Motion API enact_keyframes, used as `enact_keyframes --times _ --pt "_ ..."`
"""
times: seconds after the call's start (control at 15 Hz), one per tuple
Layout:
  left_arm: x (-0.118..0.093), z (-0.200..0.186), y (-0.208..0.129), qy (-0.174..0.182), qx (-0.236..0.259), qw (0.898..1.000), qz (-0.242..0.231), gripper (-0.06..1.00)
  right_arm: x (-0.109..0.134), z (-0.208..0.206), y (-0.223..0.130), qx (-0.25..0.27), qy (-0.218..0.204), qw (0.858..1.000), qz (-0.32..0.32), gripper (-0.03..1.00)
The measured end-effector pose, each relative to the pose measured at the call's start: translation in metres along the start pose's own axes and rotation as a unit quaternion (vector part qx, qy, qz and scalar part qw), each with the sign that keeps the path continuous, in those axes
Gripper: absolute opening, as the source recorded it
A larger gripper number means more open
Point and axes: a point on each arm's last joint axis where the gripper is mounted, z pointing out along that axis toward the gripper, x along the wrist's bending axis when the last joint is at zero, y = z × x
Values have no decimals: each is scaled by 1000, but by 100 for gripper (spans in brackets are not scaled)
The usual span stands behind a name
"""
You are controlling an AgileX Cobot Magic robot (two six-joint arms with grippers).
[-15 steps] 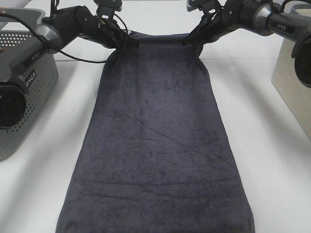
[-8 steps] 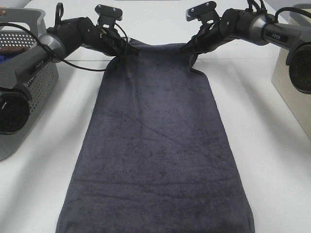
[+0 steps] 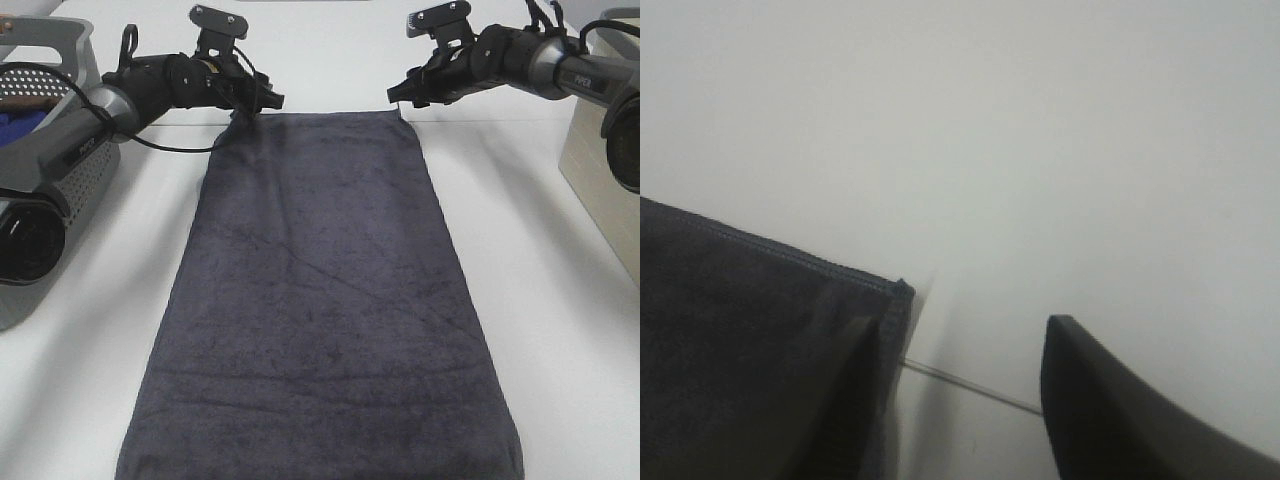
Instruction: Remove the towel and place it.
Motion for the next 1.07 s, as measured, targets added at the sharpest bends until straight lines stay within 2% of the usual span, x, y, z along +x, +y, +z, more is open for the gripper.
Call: enact_keyframes --times 0.2,0.4,0.53,0.8,0.93,1.07 --pt "1 0 2 5 -12 1000 1 62 -1 0 -1 5 7 1000 16 50" --pt "2 0 -3 -1 16 1000 8 63 4 -1 -10 52 30 998 23 50" --pt "9 -1 -7 1 34 999 9 63 6 -2 -14 78 42 996 23 50" --pt "28 -2 -10 15 38 999 -13 63 7 -2 -17 95 50 994 22 50" --pt "28 1 -20 15 46 999 -15 63 7 -2 -17 95 50 994 22 50" --pt "26 8 -45 13 66 998 -17 63 7 -2 -17 95 50 994 22 50"
